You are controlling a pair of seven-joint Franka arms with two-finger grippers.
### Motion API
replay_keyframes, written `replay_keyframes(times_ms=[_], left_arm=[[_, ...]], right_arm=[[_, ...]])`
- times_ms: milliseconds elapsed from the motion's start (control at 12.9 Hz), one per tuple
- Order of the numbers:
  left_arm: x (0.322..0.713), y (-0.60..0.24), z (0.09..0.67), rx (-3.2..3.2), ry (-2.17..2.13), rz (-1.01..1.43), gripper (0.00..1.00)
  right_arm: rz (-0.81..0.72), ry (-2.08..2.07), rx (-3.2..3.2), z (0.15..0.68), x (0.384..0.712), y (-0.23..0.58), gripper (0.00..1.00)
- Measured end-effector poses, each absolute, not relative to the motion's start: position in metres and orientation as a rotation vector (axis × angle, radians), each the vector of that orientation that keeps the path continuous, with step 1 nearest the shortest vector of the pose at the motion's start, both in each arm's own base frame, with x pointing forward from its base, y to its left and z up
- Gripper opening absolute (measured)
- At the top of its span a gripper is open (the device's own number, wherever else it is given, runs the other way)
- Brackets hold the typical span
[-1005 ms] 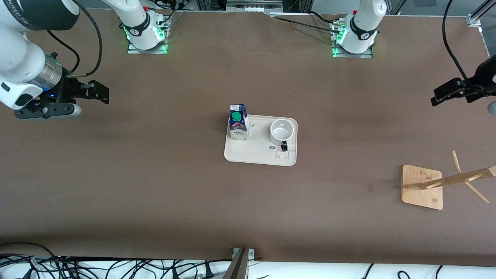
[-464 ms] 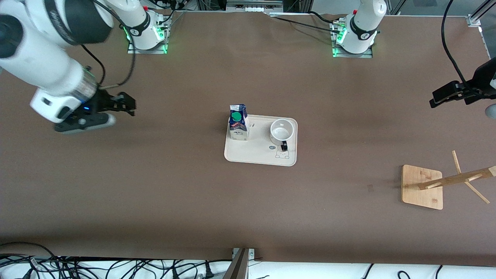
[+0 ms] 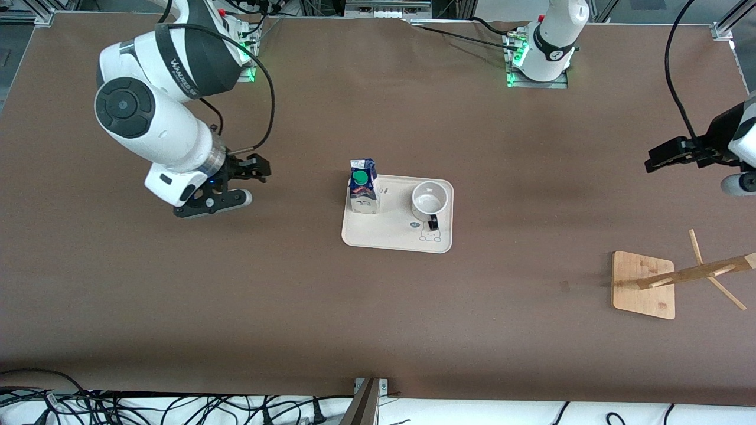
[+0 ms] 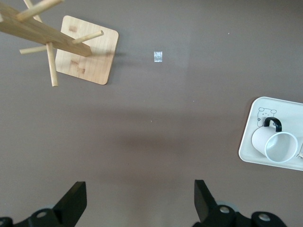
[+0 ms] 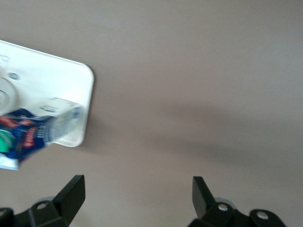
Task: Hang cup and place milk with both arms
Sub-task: 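Reach the right gripper toward the blue milk carton on the tray, then grasp the milk carton with the right gripper while the left gripper approaches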
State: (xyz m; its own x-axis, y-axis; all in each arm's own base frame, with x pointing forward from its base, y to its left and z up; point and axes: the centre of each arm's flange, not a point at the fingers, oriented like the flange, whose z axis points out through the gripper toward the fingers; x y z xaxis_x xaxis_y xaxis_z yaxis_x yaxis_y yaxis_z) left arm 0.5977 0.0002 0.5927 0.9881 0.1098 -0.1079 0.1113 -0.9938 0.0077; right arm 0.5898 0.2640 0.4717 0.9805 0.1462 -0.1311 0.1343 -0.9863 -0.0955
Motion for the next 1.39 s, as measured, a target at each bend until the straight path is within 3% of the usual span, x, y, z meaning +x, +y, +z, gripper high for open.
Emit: replay_keyframes(times_ms=[541,1391], left_arm=[[0.604,-0.005,0.574,3.117,0.16,-0.223,1.0],[0.601,0.003,0.566,3.111,0.173,-0.299,1.0]], right_arm=[[0.125,0.128,-2.999,0.404,0.544,0.426,1.0],[0.171,0.153,-3.066,0.347,0.499,0.484,1.0]])
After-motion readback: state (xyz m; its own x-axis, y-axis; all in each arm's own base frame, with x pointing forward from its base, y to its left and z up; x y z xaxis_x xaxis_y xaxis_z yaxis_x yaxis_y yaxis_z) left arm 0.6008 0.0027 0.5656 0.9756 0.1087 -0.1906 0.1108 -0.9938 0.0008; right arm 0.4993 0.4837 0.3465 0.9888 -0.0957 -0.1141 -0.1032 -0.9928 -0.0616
